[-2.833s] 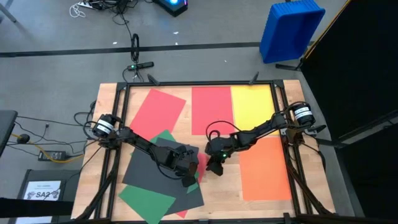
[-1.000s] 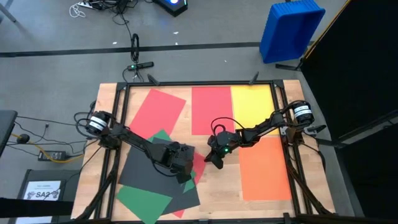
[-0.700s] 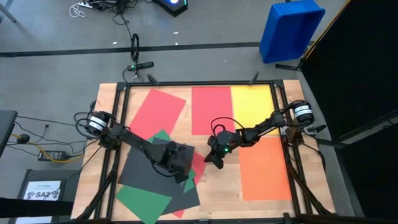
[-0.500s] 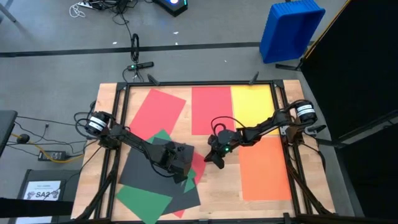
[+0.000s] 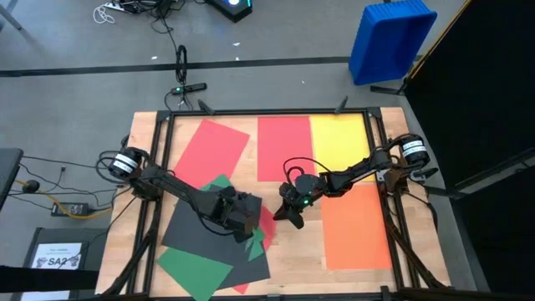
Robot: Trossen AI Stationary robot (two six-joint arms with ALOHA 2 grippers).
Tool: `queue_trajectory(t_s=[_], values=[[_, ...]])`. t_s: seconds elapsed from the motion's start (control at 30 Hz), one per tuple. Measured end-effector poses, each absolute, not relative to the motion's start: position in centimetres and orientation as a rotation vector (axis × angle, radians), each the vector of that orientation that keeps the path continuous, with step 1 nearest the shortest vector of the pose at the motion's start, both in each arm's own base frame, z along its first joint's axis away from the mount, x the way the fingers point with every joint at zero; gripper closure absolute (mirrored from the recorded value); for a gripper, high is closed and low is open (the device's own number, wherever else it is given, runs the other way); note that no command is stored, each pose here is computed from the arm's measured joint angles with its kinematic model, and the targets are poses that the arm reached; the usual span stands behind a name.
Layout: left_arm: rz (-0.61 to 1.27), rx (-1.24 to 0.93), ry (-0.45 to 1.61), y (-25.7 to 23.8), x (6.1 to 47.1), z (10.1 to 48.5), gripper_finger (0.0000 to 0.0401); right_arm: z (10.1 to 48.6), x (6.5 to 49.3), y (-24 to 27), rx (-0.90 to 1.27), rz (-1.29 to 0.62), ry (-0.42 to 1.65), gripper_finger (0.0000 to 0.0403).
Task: Organize paper
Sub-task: Stack the pink colored paper on top of the pink colored paper
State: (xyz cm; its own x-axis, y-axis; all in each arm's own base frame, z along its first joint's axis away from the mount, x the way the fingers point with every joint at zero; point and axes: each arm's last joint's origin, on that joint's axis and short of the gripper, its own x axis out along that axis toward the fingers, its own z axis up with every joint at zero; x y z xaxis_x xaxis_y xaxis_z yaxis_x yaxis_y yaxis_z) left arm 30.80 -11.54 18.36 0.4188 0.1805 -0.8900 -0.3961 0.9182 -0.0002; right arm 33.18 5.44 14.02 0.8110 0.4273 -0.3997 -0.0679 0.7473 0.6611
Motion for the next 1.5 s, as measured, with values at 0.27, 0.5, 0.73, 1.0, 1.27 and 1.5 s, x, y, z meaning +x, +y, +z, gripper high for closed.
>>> queue_trajectory(t_s=[0.27, 0.5, 0.73, 1.0, 1.27, 1.5], values=[[0.178, -0.064, 0.853, -10.3, 32.4, 21.8, 0.0377, 14.5, 33.5, 5.6, 0.681, 0.311, 0.56, 0.0403], [0.025, 0.002, 0.874, -7.3, 33.4, 22.1, 0.0274, 14.3, 33.5, 5.5, 0.678, 0.304, 0.583, 0.0403], [-0.142, -0.02, 0.894, -4.8, 33.9, 22.1, 0.02, 14.3, 33.5, 5.6, 0.673, 0.307, 0.583, 0.0403], [-0.238, -0.047, 0.887, -3.2, 34.9, 21.0, 0.0193, 14.3, 33.5, 5.6, 0.669, 0.312, 0.578, 0.0403], [-0.295, -0.056, 0.882, -3.2, 35.9, 19.5, 0.0193, 14.3, 33.5, 5.6, 0.668, 0.316, 0.577, 0.0403], [-0.346, -0.087, 0.919, -3.4, 36.3, 17.9, 0.0194, 14.3, 33.5, 5.6, 0.668, 0.316, 0.577, 0.0403]])
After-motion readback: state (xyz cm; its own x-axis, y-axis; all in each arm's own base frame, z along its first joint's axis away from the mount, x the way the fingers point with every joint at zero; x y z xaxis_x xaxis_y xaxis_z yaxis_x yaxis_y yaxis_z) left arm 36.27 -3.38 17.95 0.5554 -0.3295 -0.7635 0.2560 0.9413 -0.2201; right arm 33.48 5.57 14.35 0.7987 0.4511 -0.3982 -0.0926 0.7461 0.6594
